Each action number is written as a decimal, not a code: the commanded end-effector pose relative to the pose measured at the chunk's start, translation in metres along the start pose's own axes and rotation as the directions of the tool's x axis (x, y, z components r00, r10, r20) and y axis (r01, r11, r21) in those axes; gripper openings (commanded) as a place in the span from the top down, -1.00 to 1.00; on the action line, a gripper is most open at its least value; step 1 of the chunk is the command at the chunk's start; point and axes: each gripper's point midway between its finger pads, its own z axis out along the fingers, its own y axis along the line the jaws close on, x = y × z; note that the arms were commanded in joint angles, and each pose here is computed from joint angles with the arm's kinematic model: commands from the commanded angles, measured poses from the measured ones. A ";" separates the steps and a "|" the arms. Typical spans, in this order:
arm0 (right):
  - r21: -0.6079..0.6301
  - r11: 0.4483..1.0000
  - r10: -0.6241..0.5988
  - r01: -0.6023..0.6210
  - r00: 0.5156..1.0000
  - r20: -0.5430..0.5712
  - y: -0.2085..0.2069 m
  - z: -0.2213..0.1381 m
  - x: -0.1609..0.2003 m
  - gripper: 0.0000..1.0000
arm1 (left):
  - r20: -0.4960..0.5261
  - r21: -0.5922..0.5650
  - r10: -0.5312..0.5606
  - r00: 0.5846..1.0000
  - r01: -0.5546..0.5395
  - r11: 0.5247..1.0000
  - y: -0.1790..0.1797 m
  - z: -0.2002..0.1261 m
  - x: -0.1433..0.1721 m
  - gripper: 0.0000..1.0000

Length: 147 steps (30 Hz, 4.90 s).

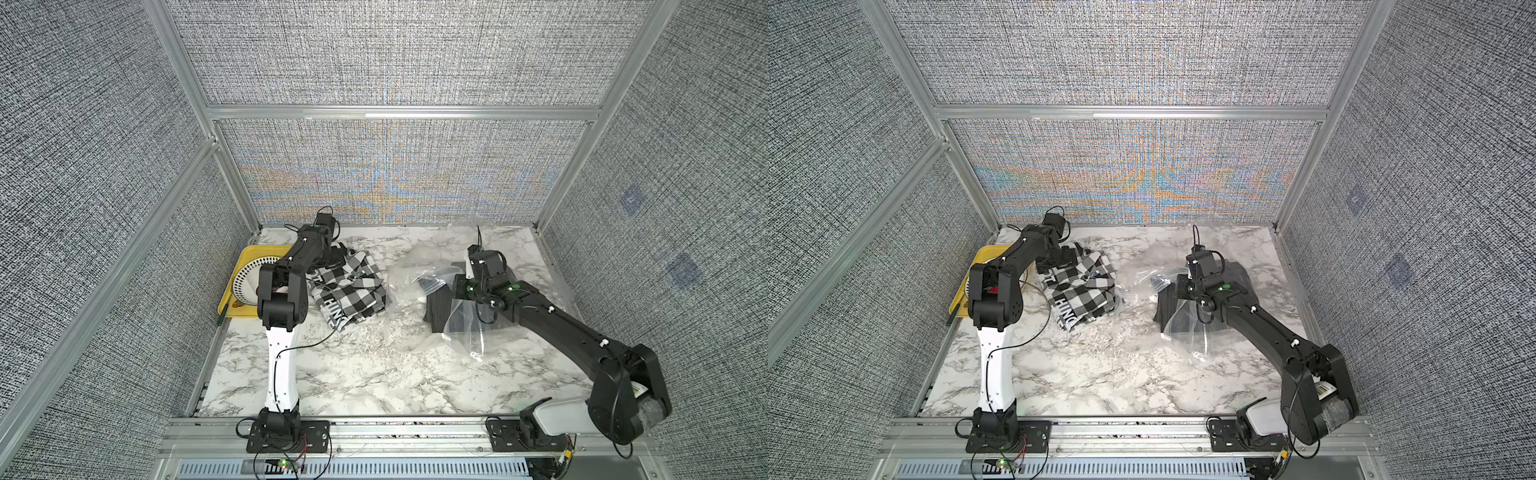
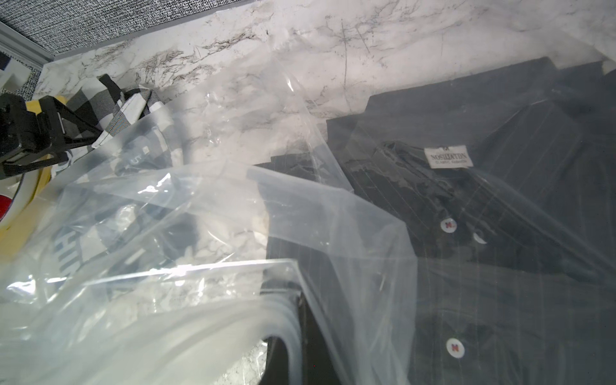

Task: Place the folded shirt into the vacuum bag
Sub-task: Adjust the shirt at the center of the board, then pick up the shirt from the center of the board.

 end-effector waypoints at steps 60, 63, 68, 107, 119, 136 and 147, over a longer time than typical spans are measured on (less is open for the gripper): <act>-0.045 0.997 -0.062 0.062 0.998 -0.017 0.024 -0.009 0.017 1.00 | 0.077 0.183 -0.113 0.991 0.097 0.978 0.022 -0.092 0.179 -0.87; -0.044 0.997 -0.057 0.056 0.998 -0.017 0.026 -0.010 0.016 1.00 | 0.058 0.198 -0.065 0.996 0.053 0.979 0.000 -0.079 0.162 -0.88; -0.034 0.998 -0.044 0.043 0.999 -0.007 0.027 -0.012 0.016 1.00 | 0.016 0.145 -0.030 0.999 0.027 0.989 -0.008 -0.040 0.151 -0.89; 0.023 0.988 -0.154 0.152 0.985 0.072 0.080 -0.039 0.021 1.00 | 0.122 0.455 -0.206 0.971 0.129 0.881 0.005 -0.141 0.199 -0.93; 0.007 0.986 -0.166 0.167 0.982 0.091 0.112 -0.031 0.004 1.00 | 0.108 0.739 -0.169 0.980 0.034 0.673 -0.065 -0.154 0.213 -1.00; 0.220 0.963 -0.192 0.153 0.967 0.166 0.072 -0.063 -0.017 1.00 | 0.115 0.754 -0.091 0.989 -0.027 0.657 -0.169 -0.089 0.140 -0.30; 0.185 0.969 -0.187 0.166 0.977 0.105 0.074 -0.040 0.005 1.00 | 0.078 0.699 -0.008 0.997 -0.049 0.713 -0.151 -0.095 0.133 -0.90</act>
